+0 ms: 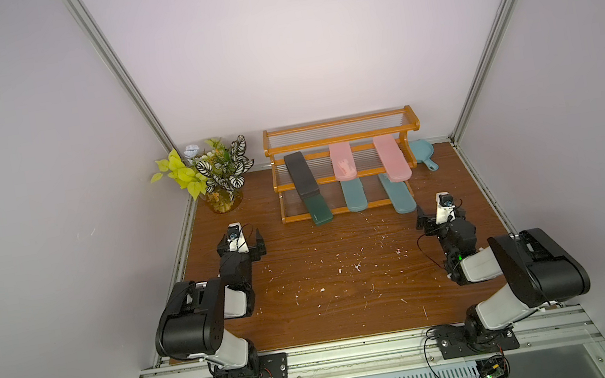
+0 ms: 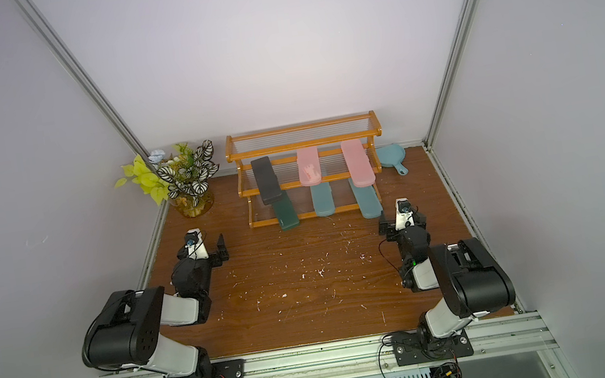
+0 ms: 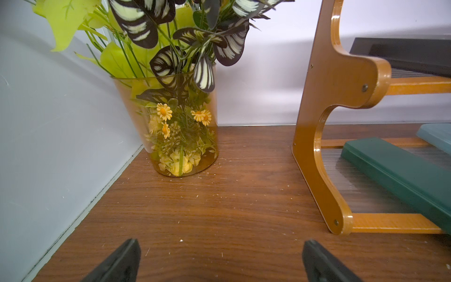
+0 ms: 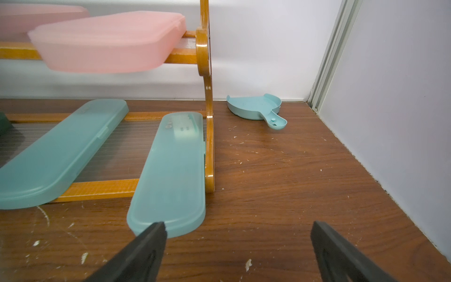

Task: Remove the pencil cases from the shelf
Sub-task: Pick up the pencil case from the shelf.

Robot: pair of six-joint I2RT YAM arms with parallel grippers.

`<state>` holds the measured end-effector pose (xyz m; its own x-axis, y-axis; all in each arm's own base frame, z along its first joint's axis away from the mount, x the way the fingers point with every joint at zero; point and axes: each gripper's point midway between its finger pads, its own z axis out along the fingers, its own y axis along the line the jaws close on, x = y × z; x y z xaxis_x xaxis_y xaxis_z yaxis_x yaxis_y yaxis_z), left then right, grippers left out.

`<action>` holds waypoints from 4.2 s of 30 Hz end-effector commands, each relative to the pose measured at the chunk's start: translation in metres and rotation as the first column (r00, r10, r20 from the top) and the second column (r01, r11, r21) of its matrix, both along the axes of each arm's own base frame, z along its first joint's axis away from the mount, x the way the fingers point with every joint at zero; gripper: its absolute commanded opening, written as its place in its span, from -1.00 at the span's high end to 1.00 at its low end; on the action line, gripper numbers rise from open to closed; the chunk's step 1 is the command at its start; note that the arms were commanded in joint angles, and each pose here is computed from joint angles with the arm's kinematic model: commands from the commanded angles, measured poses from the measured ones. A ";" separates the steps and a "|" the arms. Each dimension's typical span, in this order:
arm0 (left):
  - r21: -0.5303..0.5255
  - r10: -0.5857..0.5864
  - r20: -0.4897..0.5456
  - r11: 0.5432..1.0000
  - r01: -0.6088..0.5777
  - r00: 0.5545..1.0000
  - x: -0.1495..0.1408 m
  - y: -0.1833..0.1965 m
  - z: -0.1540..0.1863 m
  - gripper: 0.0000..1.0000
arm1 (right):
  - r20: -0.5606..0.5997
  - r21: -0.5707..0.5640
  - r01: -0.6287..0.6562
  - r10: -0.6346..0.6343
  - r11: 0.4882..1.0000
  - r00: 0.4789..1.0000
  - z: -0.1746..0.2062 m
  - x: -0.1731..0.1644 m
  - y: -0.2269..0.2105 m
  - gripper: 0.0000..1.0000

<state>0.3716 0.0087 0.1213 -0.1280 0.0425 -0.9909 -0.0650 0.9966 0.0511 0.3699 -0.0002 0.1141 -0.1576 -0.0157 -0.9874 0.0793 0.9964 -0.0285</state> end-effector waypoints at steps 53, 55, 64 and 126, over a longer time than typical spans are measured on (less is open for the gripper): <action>-0.097 0.038 0.179 0.995 -0.020 0.983 -0.031 0.007 0.085 -0.95 | -0.199 0.208 0.038 0.004 0.977 0.980 0.069 -0.002 0.007 -0.98; -0.161 0.055 0.150 0.986 -0.031 0.987 -0.027 0.009 0.095 -0.95 | -0.213 0.211 0.023 0.022 0.977 0.977 0.084 -0.002 0.010 -0.99; -0.389 0.063 -0.152 0.914 -0.118 0.986 -0.005 0.004 0.102 -0.95 | -0.288 0.312 -0.133 0.227 0.941 0.930 0.127 0.013 0.048 -0.98; -0.464 -0.155 -0.226 0.885 0.034 0.962 0.000 -0.035 0.085 -0.95 | -0.433 0.253 -0.175 0.273 0.952 0.859 0.116 0.131 0.098 -0.98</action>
<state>0.3699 -0.0302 0.2017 -0.4102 -0.3704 -0.8334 -0.0125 0.9160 -0.4010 0.4927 0.1007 0.2254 -0.6477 0.1202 -0.7524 -0.1285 0.9561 0.2634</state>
